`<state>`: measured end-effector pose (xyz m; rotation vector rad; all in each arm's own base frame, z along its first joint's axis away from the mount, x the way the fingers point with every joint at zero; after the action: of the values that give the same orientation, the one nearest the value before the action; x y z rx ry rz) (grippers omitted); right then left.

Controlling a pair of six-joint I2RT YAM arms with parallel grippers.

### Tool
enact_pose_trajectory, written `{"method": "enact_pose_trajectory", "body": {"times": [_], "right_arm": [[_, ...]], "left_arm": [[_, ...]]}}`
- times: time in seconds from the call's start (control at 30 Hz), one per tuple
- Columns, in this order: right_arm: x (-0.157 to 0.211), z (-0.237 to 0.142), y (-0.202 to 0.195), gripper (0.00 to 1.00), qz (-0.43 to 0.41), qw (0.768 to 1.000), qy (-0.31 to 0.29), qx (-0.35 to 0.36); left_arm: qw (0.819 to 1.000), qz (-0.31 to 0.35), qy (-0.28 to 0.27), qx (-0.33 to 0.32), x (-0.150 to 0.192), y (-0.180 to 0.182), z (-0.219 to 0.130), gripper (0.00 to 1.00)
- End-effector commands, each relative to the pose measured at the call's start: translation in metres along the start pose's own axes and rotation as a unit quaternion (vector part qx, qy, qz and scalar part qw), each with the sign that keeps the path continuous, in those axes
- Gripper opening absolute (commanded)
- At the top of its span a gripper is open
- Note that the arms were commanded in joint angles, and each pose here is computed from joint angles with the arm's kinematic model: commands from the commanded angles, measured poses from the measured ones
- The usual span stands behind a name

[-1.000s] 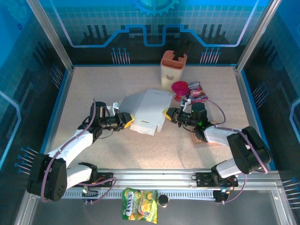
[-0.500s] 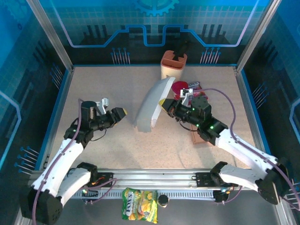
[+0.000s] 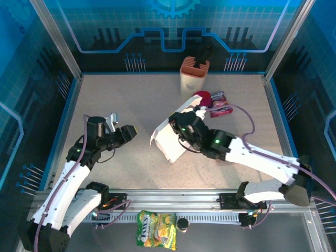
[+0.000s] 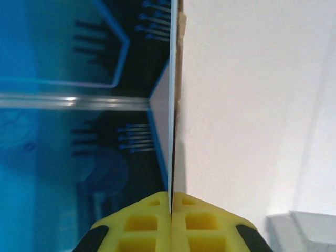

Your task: Fold the paper box

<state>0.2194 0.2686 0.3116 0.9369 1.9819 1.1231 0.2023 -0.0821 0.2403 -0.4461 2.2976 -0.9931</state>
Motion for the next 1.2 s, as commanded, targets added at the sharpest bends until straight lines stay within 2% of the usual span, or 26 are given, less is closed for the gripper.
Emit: {"method": "enact_pose_trajectory", "body": {"times": [0.0, 0.23, 0.5, 0.8, 1.17], "right_arm": [[-0.014, 0.011, 0.006, 0.00, 0.051, 0.995, -0.082, -0.014], [-0.014, 0.052, -0.030, 0.00, 0.079, 0.995, -0.060, -0.010], [-0.013, 0.063, -0.065, 0.00, 0.083, 0.995, -0.059, 0.015], [-0.006, 0.082, -0.092, 0.00, 0.087, 0.994, -0.060, 0.024], [-0.003, 0.091, -0.112, 0.00, 0.084, 0.996, -0.030, 0.023]], "left_arm": [[1.000, 0.020, 0.017, -0.003, 0.003, 0.000, -0.002, 0.50], [0.998, 0.029, 0.038, -0.028, 0.012, 0.020, 0.012, 0.47], [0.997, 0.026, 0.057, -0.039, 0.021, 0.041, 0.043, 0.37], [0.995, 0.065, 0.052, -0.060, 0.032, 0.047, 0.070, 0.35], [0.991, 0.108, 0.035, -0.070, 0.046, 0.061, 0.092, 0.30]]}}
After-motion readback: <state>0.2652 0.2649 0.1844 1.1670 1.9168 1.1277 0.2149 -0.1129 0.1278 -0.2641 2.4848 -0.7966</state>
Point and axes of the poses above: each hand's point on the last joint's axis, 136 mm out from that joint toward the fingers, its own z axis out along the fingers, its own y axis along the line the jaws close on, x = y × z, the point moved 7 cm from there along -z, back along the fingers
